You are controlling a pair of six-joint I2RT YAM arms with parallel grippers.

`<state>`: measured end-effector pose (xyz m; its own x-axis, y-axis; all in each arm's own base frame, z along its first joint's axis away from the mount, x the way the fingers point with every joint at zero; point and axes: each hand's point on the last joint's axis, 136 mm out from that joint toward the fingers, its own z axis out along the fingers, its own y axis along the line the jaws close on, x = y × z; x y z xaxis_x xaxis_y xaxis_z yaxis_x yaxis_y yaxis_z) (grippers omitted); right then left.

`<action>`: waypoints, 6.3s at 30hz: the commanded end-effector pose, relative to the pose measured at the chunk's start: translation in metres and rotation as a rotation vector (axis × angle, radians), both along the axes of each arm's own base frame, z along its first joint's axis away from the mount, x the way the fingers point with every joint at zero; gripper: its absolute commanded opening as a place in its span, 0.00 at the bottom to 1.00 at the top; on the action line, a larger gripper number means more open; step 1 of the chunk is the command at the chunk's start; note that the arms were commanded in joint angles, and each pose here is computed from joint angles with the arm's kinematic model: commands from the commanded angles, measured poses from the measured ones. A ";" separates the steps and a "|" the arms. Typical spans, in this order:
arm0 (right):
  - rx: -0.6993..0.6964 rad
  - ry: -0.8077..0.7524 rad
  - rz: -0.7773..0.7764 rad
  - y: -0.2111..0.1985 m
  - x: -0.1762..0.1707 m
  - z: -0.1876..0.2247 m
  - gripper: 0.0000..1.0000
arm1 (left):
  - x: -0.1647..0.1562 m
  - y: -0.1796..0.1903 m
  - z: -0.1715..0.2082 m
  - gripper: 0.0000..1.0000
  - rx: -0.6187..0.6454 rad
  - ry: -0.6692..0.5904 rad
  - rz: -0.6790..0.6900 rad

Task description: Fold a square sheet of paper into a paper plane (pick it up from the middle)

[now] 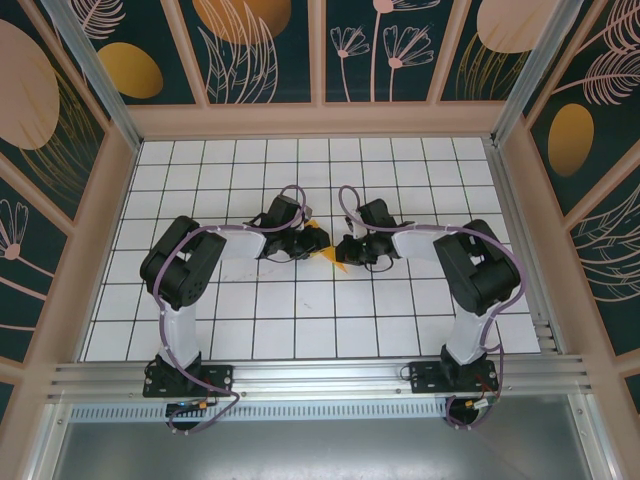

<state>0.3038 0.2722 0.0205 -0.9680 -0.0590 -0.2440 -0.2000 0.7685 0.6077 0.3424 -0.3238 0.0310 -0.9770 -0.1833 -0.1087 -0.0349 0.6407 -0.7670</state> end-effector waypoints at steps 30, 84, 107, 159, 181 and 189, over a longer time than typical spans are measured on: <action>0.021 0.001 0.044 0.011 -0.010 0.006 0.07 | 0.004 0.008 -0.020 0.33 0.076 0.060 0.043; -0.093 0.139 -0.037 -0.024 -0.024 -0.042 0.06 | 0.067 0.044 -0.016 0.40 0.160 -0.161 -0.004; -0.096 0.138 -0.056 -0.026 -0.024 -0.043 0.05 | 0.114 0.082 0.004 0.39 0.284 -0.238 0.105; -0.123 0.151 -0.076 -0.033 -0.029 -0.046 0.01 | 0.014 0.008 -0.019 0.25 0.087 -0.068 0.063; -0.155 0.167 -0.094 -0.044 -0.035 -0.052 0.00 | 0.067 0.064 -0.030 0.26 0.228 -0.085 0.185; -0.034 0.102 -0.060 -0.019 -0.015 -0.018 0.01 | 0.059 0.069 -0.047 0.23 0.247 -0.044 0.162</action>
